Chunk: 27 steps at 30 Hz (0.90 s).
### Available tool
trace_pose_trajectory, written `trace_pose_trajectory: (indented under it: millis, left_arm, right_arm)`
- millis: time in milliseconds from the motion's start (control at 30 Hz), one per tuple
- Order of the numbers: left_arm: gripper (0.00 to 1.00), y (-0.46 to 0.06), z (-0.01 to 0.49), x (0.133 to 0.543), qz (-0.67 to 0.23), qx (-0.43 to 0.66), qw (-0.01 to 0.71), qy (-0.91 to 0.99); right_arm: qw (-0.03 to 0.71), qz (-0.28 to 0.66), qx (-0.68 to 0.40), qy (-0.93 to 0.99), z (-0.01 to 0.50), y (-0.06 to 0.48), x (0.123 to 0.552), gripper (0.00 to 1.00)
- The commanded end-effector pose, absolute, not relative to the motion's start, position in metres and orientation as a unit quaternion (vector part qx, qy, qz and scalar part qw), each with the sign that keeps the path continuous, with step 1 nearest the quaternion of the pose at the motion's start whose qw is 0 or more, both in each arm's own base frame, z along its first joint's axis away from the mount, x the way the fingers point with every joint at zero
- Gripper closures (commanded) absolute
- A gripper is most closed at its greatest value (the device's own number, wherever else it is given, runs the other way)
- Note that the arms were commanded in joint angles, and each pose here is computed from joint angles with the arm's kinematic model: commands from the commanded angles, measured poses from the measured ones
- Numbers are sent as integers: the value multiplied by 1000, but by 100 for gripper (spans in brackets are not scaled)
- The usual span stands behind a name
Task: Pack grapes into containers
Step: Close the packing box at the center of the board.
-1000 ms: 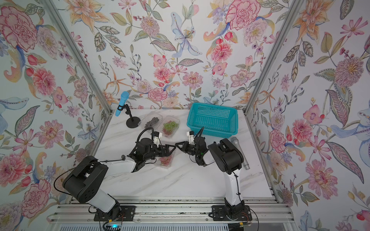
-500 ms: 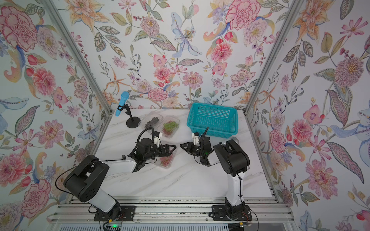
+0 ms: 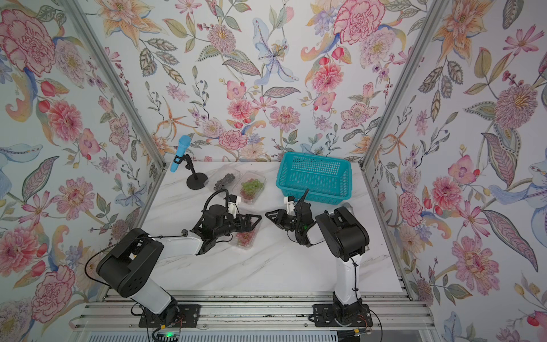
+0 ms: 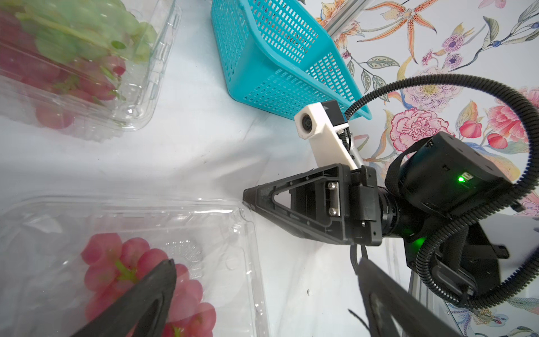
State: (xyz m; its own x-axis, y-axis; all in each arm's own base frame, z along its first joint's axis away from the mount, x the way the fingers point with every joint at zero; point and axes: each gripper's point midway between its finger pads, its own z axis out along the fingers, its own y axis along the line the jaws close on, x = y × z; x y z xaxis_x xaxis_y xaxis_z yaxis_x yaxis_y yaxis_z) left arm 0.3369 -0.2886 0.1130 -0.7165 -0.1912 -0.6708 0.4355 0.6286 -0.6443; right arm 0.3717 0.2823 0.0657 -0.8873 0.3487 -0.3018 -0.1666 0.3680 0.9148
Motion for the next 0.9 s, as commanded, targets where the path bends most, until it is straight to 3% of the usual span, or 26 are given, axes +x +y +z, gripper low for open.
trace_pose_trajectory:
  millis: [0, 400, 867]
  left_arm:
    - [0, -280, 60, 316, -392, 58, 297, 869]
    - [0, -281, 61, 317, -392, 58, 297, 869]
    - [0, -279, 61, 315, -391, 59, 299, 868]
  right_arm:
    - [235, 578, 39, 780, 83, 294, 372, 63]
    - [221, 581, 30, 782, 75, 314, 372, 71]
    - [216, 599, 55, 770, 67, 303, 369, 73]
